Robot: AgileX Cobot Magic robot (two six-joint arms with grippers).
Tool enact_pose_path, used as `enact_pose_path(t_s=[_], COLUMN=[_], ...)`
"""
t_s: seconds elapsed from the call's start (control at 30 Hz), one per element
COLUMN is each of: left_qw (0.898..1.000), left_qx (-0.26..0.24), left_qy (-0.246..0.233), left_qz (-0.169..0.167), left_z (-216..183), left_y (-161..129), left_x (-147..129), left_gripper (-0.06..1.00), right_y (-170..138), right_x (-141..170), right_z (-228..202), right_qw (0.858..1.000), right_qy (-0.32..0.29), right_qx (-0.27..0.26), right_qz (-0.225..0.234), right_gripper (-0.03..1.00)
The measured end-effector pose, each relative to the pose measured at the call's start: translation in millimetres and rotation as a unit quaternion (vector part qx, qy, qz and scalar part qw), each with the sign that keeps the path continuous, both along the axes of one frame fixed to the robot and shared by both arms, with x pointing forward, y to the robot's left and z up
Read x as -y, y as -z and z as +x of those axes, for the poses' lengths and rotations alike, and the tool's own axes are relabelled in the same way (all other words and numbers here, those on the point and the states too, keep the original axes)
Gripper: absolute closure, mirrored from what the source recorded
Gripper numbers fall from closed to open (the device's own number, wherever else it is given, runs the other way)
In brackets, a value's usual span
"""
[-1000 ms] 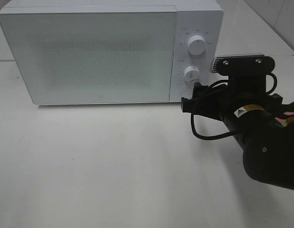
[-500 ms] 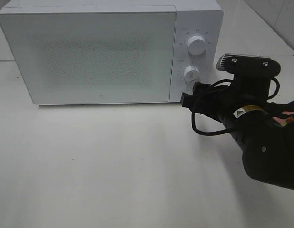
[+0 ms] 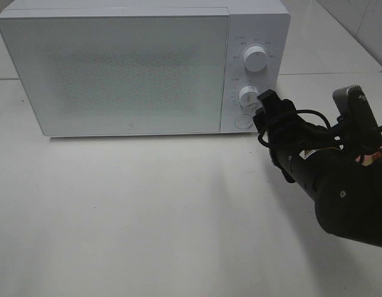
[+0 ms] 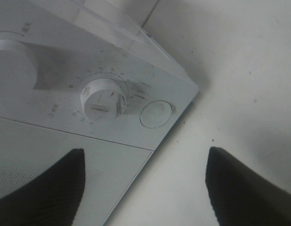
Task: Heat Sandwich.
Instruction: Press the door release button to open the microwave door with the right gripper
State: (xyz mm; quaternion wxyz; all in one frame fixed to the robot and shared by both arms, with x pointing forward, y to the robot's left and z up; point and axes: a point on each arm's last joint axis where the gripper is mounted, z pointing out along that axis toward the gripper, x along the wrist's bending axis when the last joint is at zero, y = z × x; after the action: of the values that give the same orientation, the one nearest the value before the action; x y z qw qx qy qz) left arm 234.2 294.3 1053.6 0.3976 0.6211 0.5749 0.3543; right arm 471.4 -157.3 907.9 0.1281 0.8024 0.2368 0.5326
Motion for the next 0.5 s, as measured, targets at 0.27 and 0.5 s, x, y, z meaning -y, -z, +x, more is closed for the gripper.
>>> enact_pose_path(t_s=[0.27, 0.5], left_qw=[1.0, 1.0], left_qx=[0.0, 0.0], left_qy=[0.0, 0.0], left_qz=[0.0, 0.0], left_z=[0.0, 0.0], left_y=[0.0, 0.0], left_x=[0.0, 0.0], left_gripper=[-0.03, -0.03], right_y=[4.4, 8.3], right_x=[-1.4, -2.7], right_z=[-2.1, -4.3], right_qw=[0.987, 0.982], right_qy=[0.059, 0.067], right_qx=[-0.035, -0.062], right_qz=[0.143, 0.167], right_gripper=[0.5, 0.9])
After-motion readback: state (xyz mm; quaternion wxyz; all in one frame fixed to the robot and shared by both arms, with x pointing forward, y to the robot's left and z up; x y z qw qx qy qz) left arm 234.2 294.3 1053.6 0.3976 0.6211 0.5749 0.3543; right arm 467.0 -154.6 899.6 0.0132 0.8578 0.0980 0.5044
